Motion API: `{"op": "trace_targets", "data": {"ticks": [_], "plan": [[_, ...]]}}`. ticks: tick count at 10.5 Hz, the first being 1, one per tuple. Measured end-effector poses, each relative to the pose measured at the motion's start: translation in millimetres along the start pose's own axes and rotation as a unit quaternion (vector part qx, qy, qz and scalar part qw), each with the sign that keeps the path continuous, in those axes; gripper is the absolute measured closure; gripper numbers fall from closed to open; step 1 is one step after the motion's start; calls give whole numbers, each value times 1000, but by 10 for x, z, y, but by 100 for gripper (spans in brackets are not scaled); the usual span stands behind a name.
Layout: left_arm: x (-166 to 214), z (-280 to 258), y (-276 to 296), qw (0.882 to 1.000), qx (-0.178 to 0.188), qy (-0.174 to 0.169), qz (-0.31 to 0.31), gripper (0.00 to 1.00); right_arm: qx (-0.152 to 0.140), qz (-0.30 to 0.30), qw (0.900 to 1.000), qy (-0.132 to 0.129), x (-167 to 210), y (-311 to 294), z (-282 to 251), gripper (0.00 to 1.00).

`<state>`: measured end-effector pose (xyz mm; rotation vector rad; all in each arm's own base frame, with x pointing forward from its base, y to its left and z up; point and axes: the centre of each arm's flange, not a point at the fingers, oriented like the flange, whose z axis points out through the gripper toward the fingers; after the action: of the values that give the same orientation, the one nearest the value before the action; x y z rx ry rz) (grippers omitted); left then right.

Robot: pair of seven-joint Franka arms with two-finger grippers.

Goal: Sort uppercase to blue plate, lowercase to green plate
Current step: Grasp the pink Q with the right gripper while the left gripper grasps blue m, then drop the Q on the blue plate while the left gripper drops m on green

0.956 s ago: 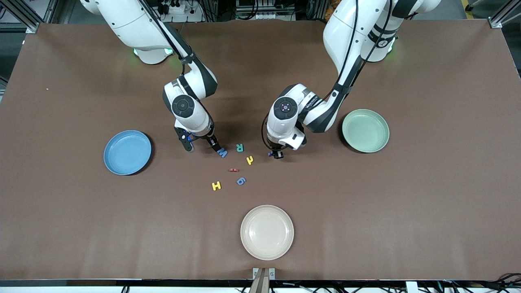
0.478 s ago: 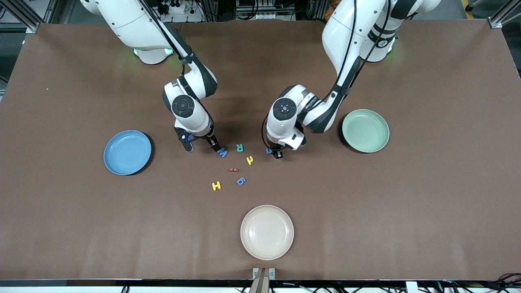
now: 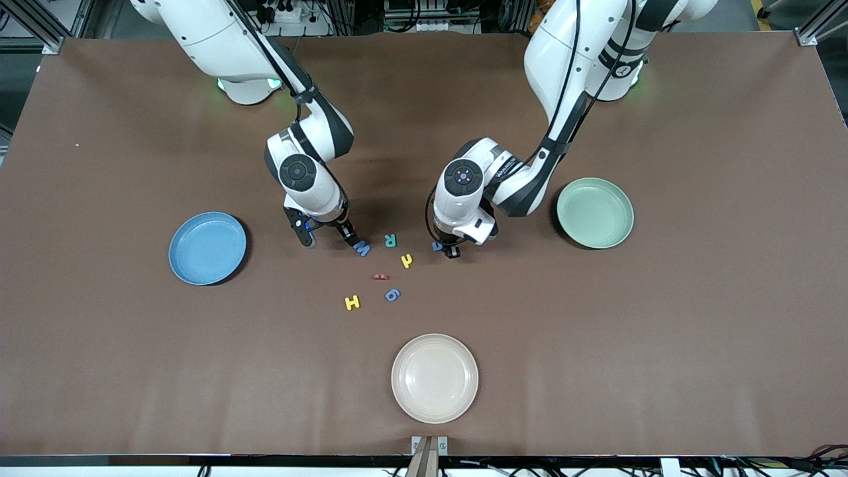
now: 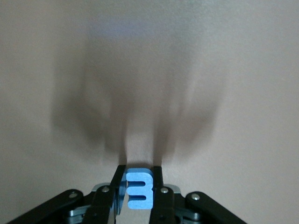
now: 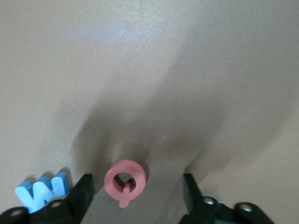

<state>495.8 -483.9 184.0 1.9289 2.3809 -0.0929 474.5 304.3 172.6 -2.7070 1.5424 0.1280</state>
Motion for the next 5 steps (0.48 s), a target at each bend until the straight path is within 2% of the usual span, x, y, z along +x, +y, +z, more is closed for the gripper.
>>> {"op": "trace_targets", "data": {"ticks": [1,2,3,5], "plan": [[-28,-76,18,1000,-4,-5,7,74,3,5,1000,0,4,-9,-34,38],[-39,-150,32,1000,-6,-6,11,74,4,8,1000,1,11,-13,-52,59],[-28,-205,45,1000,-4,-2,23,74,5,9,1000,1,15,-16,-62,64],[84,-332,143,998,2,11,63,74,8,1,1000,7,18,-25,-91,64]]}}
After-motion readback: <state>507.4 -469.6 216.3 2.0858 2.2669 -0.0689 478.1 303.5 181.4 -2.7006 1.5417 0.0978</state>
